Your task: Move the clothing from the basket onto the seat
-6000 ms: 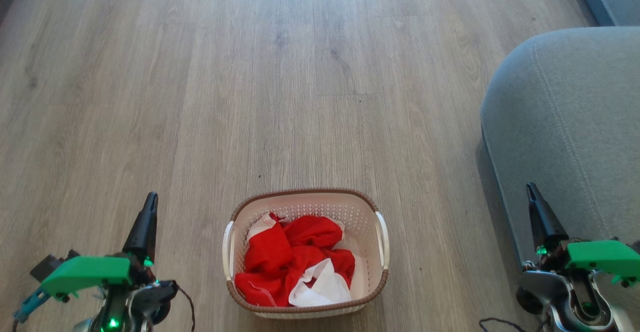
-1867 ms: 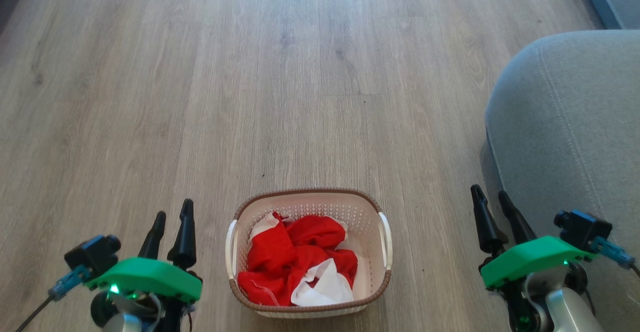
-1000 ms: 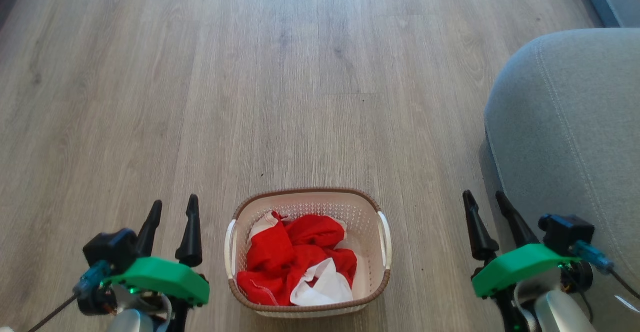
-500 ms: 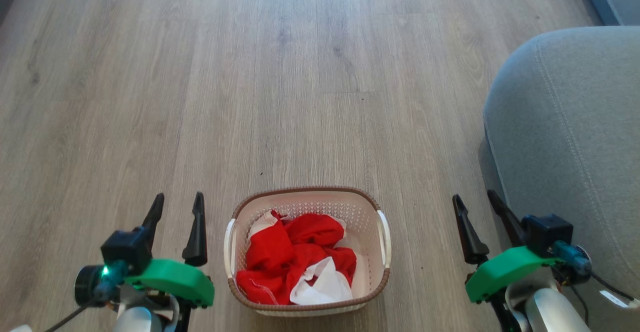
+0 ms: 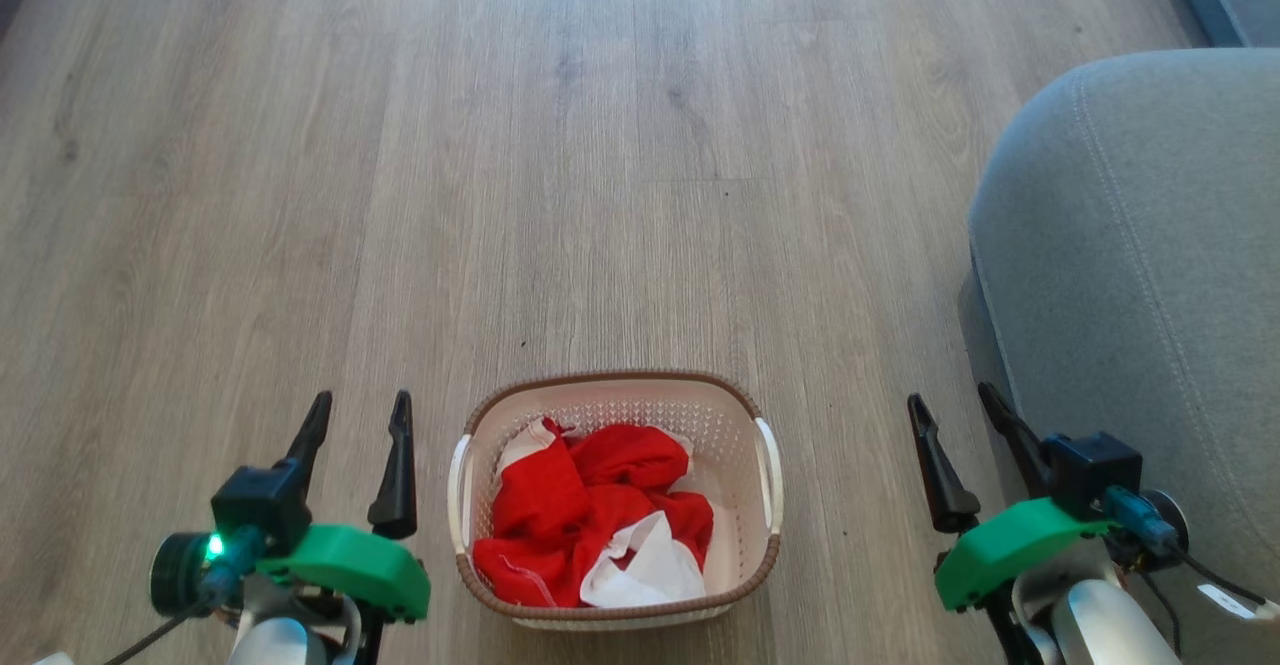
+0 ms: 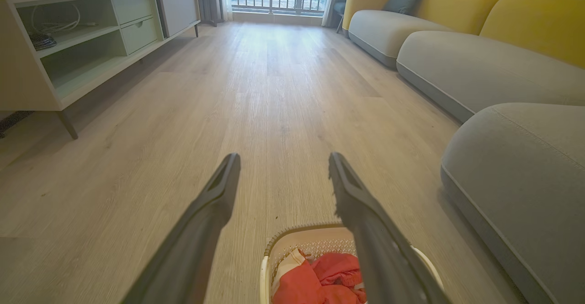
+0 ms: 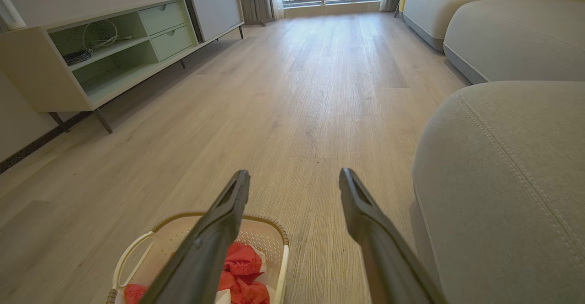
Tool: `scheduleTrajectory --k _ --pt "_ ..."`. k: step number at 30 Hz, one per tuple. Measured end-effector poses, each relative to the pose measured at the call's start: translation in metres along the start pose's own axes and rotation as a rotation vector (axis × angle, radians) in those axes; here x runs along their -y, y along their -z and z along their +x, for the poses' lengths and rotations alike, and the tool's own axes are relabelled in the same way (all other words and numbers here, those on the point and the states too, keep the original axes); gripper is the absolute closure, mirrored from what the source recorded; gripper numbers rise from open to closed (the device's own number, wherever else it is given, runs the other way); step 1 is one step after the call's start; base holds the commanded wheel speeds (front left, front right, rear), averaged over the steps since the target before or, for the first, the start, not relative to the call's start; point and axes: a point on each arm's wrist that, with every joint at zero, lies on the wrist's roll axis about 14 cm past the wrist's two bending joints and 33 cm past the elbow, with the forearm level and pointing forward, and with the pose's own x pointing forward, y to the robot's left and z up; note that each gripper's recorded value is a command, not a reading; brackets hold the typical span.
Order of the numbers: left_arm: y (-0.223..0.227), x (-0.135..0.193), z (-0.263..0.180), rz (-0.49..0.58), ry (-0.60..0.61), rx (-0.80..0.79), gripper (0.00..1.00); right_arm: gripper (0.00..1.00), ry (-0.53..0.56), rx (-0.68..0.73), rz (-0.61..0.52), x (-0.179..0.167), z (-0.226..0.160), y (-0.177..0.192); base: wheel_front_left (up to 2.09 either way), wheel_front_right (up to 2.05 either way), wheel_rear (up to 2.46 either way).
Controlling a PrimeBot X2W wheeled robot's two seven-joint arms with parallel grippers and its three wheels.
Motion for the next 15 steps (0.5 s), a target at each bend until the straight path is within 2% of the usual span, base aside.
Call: scheduleTrajectory --k 15 --pt "0.013 0.003 0.009 -0.007 0.011 -0.038 0.00 0.00 0.015 -0.003 0.011 0.007 0.012 0.001 0.00 0.00 0.00"
